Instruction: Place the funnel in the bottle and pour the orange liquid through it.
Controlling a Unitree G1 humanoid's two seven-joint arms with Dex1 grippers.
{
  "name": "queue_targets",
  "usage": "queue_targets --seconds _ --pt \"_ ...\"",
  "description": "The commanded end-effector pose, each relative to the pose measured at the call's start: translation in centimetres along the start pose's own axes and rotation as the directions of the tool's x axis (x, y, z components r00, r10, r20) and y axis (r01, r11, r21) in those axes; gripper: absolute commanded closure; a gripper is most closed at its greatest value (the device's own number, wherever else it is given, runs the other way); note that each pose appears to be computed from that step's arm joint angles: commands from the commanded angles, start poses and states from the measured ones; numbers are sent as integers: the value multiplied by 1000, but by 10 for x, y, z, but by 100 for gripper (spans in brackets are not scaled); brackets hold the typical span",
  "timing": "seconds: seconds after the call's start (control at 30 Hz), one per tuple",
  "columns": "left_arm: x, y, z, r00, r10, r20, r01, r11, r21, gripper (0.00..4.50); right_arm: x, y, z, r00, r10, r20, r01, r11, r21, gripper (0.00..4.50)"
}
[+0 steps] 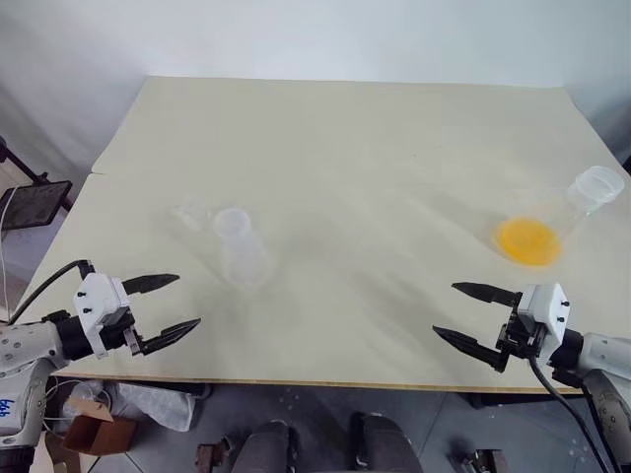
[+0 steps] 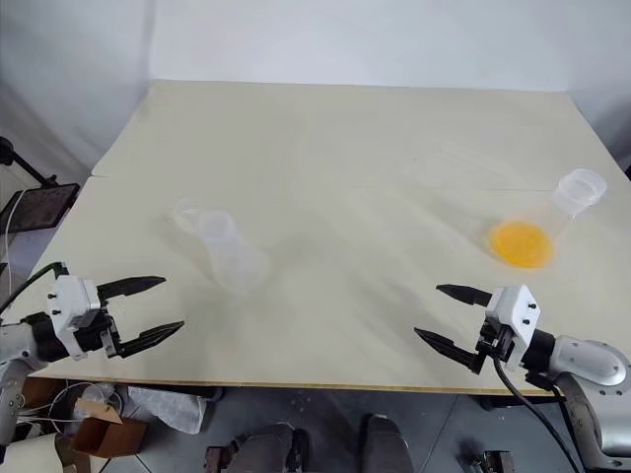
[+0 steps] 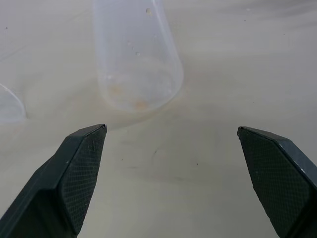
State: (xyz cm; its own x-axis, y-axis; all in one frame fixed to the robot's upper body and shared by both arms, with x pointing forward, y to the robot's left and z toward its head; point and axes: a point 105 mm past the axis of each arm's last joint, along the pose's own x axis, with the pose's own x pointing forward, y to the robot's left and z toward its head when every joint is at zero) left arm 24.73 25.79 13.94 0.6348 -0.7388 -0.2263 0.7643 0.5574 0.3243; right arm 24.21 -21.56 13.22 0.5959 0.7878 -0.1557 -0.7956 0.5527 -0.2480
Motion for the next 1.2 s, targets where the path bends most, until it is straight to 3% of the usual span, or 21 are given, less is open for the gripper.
queue_targets --seconds 0.03,0.37,0.6,0.93,1.1,1.2 --pt "-1 4 6 1000 11 13 -11 1000 23 0 -2 -4 5 1000 -16 17 16 1000 -21 7" --pt "-4 8 5 997 71 23 -71 997 -7 0 2 -5 6 999 -18 50 18 1000 -6 7" --pt "-20 13 2 984 174 44 -168 979 -113 0 16 -5 18 990 -14 140 11 1000 22 7" --pt "-60 -3 -45 937 348 -9 -342 915 -213 0 52 8 57 956 77 282 -76 997 -15 7" --pt "-44 -4 -28 948 312 64 -290 929 -229 0 58 13 66 946 81 313 -81 997 -11 7" --pt "-20 2 -4 956 259 135 -232 954 -189 0 56 11 60 954 64 293 -65 998 -6 7"
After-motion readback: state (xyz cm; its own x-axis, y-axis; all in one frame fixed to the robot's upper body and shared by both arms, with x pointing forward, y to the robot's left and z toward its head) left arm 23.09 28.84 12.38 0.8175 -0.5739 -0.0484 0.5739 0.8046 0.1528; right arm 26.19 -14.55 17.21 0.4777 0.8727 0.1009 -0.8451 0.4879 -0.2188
